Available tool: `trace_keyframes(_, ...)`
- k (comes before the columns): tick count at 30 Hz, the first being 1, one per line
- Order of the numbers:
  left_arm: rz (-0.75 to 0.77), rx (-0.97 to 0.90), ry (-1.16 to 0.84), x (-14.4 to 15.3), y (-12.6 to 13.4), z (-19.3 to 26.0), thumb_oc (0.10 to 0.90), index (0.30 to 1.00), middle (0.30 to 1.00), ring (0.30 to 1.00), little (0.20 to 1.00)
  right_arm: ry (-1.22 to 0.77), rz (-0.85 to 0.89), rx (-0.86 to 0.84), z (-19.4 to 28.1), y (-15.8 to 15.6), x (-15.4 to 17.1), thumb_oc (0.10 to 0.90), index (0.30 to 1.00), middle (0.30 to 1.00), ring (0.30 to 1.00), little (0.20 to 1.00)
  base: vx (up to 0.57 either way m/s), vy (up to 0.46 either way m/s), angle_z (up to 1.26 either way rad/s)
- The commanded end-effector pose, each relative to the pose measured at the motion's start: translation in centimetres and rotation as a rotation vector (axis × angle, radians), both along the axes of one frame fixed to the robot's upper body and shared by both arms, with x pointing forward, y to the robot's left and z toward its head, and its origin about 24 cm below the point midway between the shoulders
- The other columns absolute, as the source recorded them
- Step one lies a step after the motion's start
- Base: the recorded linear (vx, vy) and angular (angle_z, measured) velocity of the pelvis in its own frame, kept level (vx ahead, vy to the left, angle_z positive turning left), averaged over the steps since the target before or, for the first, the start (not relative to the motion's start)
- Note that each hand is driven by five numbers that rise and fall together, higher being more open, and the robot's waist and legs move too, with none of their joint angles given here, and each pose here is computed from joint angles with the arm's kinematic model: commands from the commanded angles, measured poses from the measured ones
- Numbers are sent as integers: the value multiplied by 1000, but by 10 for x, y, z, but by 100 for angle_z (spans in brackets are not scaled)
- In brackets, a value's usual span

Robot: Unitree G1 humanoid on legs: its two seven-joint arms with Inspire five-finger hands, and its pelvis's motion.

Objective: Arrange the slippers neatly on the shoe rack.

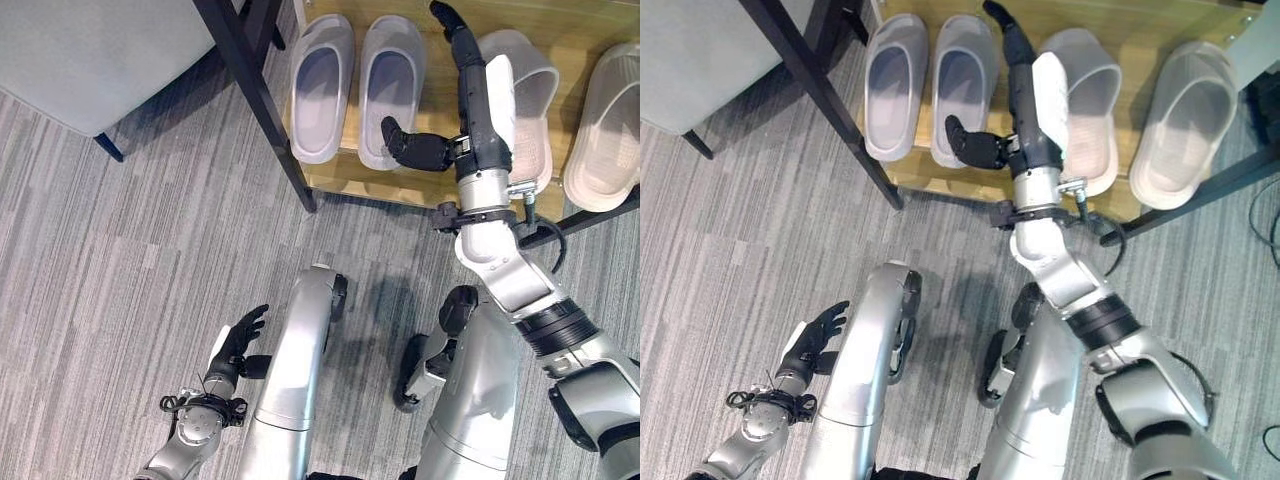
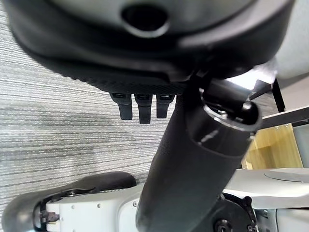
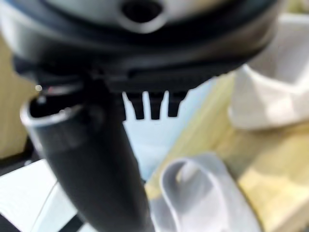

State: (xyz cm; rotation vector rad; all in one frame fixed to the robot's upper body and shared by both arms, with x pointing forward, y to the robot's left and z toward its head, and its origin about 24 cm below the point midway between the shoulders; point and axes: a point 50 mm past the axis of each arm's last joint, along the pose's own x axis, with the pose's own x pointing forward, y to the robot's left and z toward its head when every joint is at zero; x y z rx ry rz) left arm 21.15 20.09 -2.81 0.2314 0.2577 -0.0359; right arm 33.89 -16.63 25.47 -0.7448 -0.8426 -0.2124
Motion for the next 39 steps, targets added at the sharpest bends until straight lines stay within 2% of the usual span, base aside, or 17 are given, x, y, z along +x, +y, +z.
trace_keyframes(1, -45, -29, -82, -15, -3, 14, 800, 900, 900, 900, 900, -304, 115, -84, 62, 25, -30, 800, 900, 900, 900, 900, 0, 0, 0)
trace_keyframes(10, -56, -25, -68, -18, 0, 13, 800, 900, 900, 900, 900, -301, 135, -182, 76, 33, -27, 800, 900, 900, 900, 900, -10, 36, -9)
trace_keyframes(15, -50, -19, -61, -20, 3, 12, 800, 900, 900, 900, 900, -324, 61, -251, 84, 26, -25, 800, 900, 900, 900, 900, 0, 8, -2)
trace_keyframes(19, -53, -4, -52, -20, 4, 10, 800, 900, 900, 900, 900, -302, -64, -310, 93, 16, -11, 800, 900, 900, 900, 900, 0, 0, 0)
trace_keyframes(30, -29, 0, -43, -22, 8, 10, 800, 900, 900, 900, 900, -318, -205, -356, 99, 0, -4, 800, 900, 900, 900, 900, 0, 0, 0)
trace_keyframes(39, -22, 4, -37, -26, 12, 10, 800, 900, 900, 900, 900, -202, -308, -377, 84, -27, 8, 800, 900, 900, 900, 900, 0, 0, 0)
